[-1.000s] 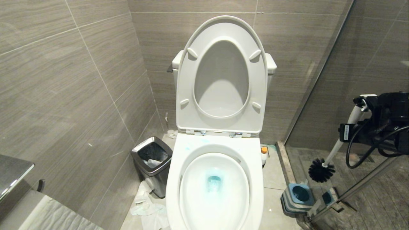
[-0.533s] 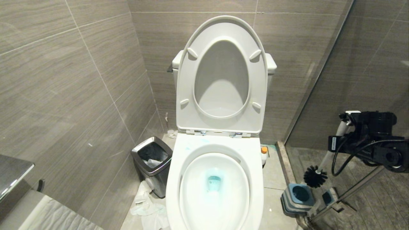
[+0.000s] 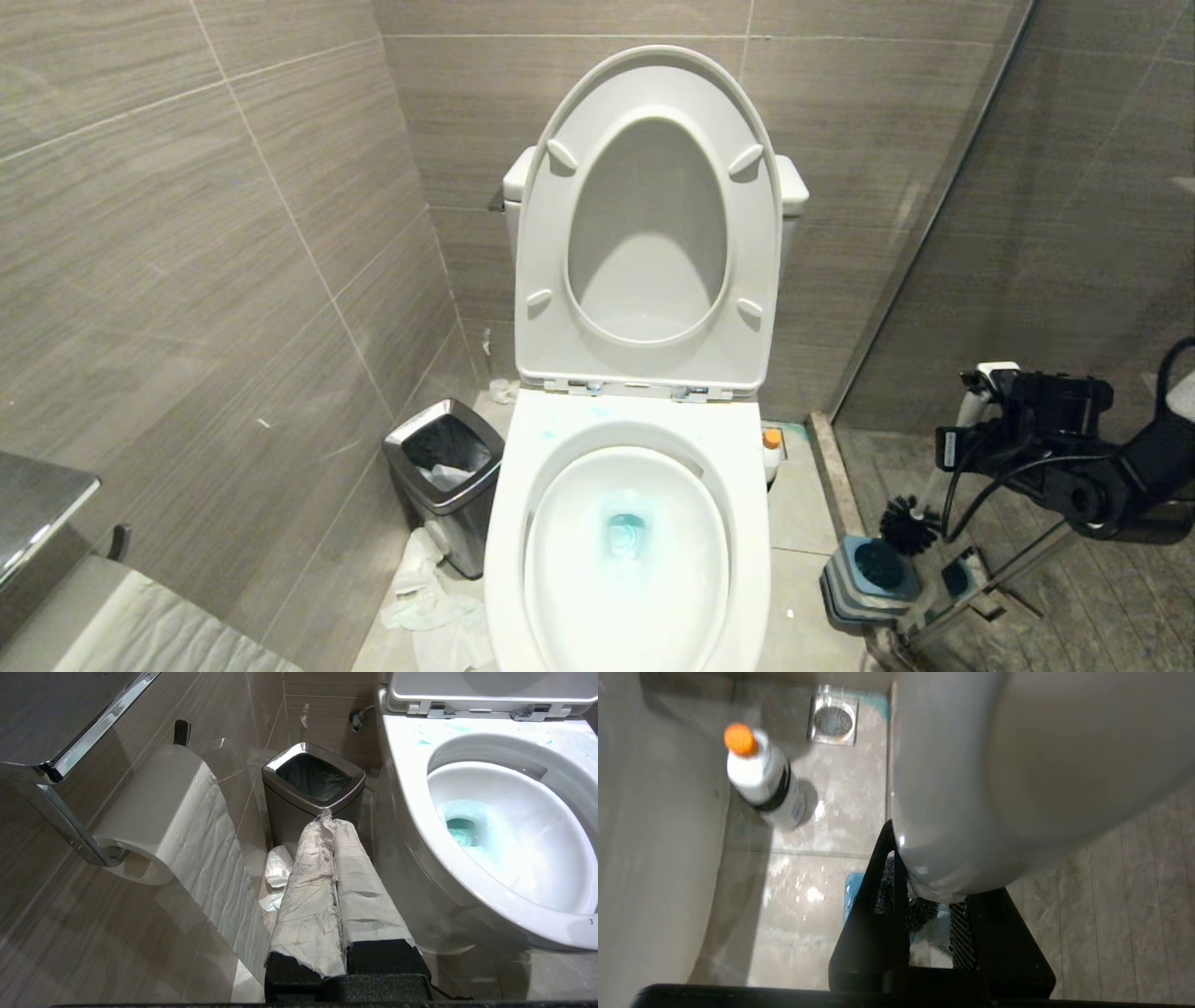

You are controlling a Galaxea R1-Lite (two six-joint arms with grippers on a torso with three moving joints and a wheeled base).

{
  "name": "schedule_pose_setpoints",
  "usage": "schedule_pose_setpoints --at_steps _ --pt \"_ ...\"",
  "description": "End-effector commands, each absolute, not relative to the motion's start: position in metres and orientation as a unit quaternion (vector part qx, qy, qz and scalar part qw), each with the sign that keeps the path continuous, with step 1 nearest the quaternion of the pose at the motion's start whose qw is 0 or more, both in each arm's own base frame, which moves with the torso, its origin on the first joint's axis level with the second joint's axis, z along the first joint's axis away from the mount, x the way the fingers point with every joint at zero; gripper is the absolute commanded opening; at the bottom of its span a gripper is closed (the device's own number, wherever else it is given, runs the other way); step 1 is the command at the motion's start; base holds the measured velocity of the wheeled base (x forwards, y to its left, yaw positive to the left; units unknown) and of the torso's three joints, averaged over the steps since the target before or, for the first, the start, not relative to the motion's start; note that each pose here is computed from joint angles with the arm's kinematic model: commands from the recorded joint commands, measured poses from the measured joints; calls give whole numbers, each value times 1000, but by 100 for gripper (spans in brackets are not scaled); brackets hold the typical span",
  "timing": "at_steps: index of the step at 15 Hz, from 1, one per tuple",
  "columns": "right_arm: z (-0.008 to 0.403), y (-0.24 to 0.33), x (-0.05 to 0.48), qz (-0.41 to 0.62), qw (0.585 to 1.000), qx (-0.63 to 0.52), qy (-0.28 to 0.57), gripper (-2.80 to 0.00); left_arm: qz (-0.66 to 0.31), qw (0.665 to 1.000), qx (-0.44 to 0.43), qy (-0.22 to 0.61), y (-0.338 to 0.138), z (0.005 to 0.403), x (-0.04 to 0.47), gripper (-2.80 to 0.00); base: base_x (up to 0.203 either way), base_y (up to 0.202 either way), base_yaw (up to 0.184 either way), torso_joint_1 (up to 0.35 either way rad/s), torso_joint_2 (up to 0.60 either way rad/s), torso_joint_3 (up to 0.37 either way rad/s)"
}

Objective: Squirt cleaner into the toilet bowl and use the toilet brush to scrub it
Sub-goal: Put the toilet brush back

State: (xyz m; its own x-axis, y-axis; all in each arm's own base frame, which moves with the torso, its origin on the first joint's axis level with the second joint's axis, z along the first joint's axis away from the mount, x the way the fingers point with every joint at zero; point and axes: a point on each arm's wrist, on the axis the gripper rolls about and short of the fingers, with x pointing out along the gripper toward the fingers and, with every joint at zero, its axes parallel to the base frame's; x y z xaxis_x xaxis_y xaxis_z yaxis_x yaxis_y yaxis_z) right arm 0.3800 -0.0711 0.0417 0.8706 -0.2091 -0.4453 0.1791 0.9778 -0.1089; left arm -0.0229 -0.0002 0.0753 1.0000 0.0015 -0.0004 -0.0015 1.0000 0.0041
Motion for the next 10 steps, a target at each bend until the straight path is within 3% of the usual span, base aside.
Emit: schedule_pose_setpoints --at_steps 1,10 --pt "25 -70 380 -97 962 -32 254 -280 1 1000 2 2 0 75 -23 -280 0 0 0 0 0 0" --pt "-4 -66 383 -90 953 -32 288 -280 1 1000 2 2 0 75 -23 -280 0 0 0 0 0 0"
